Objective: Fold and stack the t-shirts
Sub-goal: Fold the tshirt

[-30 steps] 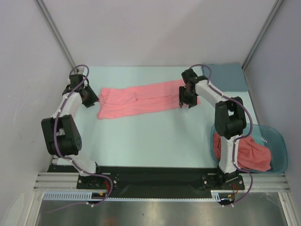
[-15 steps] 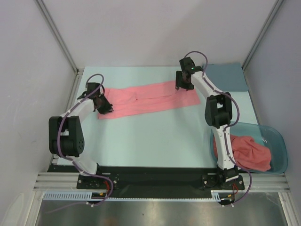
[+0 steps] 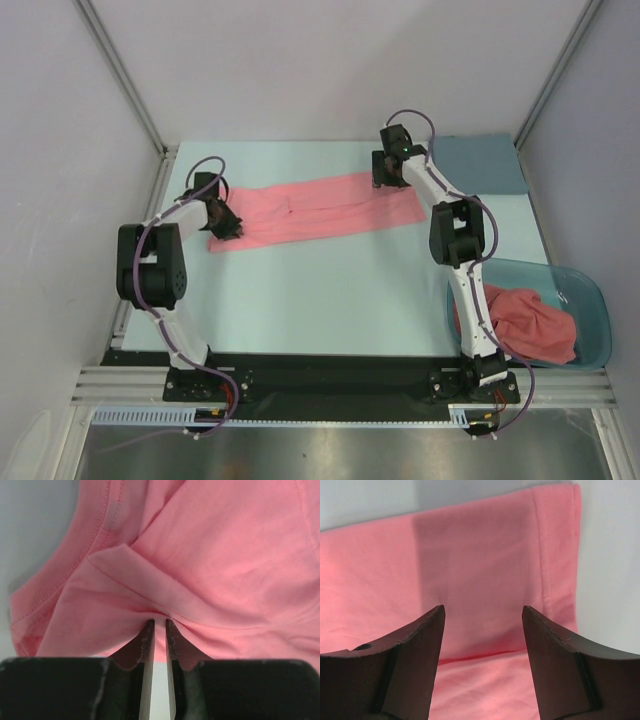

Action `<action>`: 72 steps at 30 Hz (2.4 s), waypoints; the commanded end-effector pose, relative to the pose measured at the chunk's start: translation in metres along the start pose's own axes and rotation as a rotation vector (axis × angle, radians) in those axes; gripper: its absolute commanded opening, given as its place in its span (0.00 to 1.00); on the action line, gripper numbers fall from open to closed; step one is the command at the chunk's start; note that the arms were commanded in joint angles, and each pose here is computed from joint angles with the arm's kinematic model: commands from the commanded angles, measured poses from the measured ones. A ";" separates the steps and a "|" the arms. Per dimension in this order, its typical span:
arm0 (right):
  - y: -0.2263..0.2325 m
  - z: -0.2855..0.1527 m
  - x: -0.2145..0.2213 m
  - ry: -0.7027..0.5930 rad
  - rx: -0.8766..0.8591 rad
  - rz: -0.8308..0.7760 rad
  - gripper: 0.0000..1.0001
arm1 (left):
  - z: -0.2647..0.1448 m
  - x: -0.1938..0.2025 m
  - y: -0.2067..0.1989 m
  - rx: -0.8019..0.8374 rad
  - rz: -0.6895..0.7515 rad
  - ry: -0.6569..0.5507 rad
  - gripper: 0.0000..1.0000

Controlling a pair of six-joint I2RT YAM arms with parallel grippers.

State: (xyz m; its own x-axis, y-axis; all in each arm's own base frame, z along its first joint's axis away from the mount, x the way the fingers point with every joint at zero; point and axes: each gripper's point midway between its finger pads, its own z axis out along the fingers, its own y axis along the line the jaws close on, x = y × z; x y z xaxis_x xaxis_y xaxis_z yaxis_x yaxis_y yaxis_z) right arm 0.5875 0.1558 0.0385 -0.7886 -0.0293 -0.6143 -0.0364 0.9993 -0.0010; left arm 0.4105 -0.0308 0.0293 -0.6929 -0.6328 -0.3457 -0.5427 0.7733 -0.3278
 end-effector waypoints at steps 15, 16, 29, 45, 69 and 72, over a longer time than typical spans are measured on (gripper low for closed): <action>-0.025 -0.027 0.113 0.311 0.122 -0.008 0.65 | 0.017 -0.021 0.012 -0.137 0.119 0.068 0.22; -0.027 -0.031 0.133 0.363 0.131 0.000 0.65 | 0.018 -0.023 0.011 -0.138 0.132 0.066 0.22; 0.035 -0.142 0.254 0.586 0.005 0.047 0.64 | 0.051 -0.041 -0.018 0.021 0.392 0.220 0.30; 0.071 -0.233 0.256 0.481 -0.153 -0.057 0.66 | -0.022 -0.083 -0.039 0.031 0.447 0.034 0.41; 0.074 -0.183 0.220 0.425 -0.272 -0.162 0.30 | -0.027 -0.007 -0.088 -0.111 0.203 -0.087 0.26; 0.071 -0.178 0.228 0.435 -0.240 -0.173 0.32 | -0.031 -0.006 -0.094 -0.090 0.202 -0.123 0.33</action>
State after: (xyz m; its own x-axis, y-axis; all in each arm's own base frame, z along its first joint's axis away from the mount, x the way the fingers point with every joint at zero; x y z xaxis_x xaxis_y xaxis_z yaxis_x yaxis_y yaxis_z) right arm 0.2930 0.2105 0.0428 -0.9490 -0.2280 -0.2176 -0.2627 0.9537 0.1465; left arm 0.4425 -0.0968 0.0563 -0.8114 -0.4287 -0.3973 -0.4092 0.9020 -0.1377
